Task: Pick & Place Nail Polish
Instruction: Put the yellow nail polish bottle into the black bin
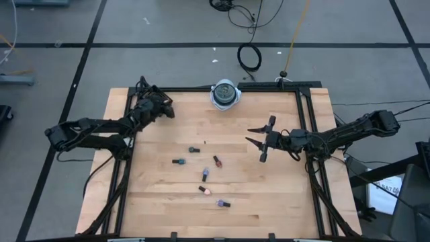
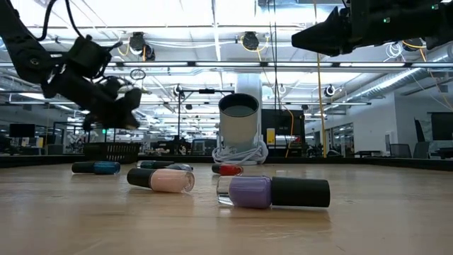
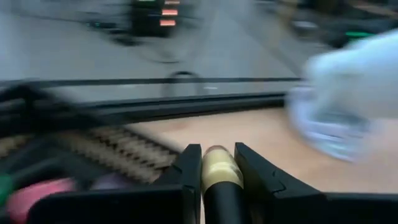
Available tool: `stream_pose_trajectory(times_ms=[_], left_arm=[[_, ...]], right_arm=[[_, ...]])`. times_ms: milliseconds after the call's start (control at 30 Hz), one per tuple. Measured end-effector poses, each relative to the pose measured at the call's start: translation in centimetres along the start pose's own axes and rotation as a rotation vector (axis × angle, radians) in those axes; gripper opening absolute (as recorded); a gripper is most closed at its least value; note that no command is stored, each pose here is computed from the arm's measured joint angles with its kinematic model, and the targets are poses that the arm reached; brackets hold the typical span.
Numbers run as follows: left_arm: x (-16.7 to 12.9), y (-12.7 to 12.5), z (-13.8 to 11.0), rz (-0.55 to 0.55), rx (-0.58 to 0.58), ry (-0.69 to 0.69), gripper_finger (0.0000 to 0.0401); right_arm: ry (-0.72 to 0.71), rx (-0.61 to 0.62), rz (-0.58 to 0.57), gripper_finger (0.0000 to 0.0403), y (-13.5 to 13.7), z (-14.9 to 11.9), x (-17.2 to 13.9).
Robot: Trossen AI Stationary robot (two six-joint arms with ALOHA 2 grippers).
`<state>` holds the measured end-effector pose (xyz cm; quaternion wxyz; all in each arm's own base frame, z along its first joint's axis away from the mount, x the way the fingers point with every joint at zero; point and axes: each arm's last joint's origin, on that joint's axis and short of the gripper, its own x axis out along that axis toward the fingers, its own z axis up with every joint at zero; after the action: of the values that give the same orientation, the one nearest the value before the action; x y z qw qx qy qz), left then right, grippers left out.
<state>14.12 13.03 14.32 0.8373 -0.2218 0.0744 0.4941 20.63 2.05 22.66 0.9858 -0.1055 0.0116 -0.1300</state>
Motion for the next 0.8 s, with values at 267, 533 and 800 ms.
stream_pose_trajectory(times_ms=[267, 533, 800], left_arm=[[-0.1, 1.1, -0.4, 0.294, 0.038, -0.047, 0.0053], [-0.2, 1.3, -0.2, 0.376, 0.073, -0.080, 0.0129], [-0.3, 1.4, -0.3, 0.395, 0.072, -0.084, 0.0214]], right_arm=[[0.000, -0.006, 0.000, 0.0134, 0.0, 0.0, 0.0], [0.020, 0.012, -0.022, 0.0134, -0.5, -0.3, 0.2], [0.023, 0.012, -0.021, 0.0134, -0.4, -0.3, 0.2]])
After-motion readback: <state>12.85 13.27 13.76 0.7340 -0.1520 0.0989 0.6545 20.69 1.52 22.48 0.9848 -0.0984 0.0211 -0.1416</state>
